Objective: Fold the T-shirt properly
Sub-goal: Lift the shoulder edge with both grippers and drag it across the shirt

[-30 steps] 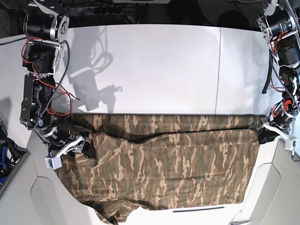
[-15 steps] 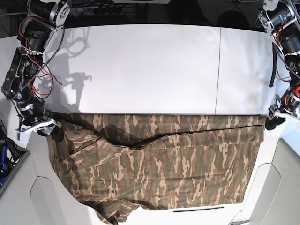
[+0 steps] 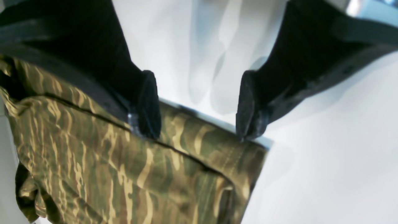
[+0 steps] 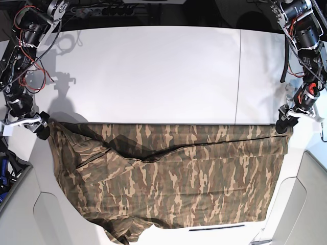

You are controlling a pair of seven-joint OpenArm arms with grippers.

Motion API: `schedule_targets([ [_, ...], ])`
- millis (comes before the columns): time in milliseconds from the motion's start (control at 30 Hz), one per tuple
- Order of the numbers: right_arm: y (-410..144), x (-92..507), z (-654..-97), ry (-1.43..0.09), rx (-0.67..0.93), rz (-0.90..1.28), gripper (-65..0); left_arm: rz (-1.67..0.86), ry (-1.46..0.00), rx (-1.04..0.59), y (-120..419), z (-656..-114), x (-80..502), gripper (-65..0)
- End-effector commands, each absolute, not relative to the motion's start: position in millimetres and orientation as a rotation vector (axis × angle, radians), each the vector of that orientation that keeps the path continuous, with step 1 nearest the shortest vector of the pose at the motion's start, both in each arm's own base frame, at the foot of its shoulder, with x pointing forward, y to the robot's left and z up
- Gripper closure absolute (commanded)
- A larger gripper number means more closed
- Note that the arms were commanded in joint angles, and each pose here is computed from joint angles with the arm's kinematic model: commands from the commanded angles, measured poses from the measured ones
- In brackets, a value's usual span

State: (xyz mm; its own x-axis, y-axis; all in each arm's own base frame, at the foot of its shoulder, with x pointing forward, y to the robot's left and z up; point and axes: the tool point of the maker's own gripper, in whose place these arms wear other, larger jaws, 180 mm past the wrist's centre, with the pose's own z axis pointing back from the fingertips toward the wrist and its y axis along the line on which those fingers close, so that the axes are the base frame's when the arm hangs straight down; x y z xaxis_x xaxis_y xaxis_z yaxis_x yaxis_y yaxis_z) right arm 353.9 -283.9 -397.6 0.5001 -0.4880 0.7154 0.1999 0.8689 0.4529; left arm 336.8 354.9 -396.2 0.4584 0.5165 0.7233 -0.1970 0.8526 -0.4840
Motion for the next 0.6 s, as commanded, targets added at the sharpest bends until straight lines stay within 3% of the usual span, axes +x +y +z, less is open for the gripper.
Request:
schedule_targets([
  [0,-289,363,-386,-1.009,0.340,-0.422,-40.9,0.432,-1.068,-0.344,362,-378,347,-41.0],
  [400,-224,375,-420,-0.977,0.453,-0.366,-40.2,0.430,-1.036,-0.216,347,-389,378,-40.7],
  [467,-215,379,-419,-0.977,0.465,-0.361,-34.3,0.420,-1.038,-0.196,350,-386,382,-39.1],
  [567,-211,382,-417,-0.983,0.476,-0.361,-16.4,0.417,-1.042,-0.194,351,-383,384,-26.5],
])
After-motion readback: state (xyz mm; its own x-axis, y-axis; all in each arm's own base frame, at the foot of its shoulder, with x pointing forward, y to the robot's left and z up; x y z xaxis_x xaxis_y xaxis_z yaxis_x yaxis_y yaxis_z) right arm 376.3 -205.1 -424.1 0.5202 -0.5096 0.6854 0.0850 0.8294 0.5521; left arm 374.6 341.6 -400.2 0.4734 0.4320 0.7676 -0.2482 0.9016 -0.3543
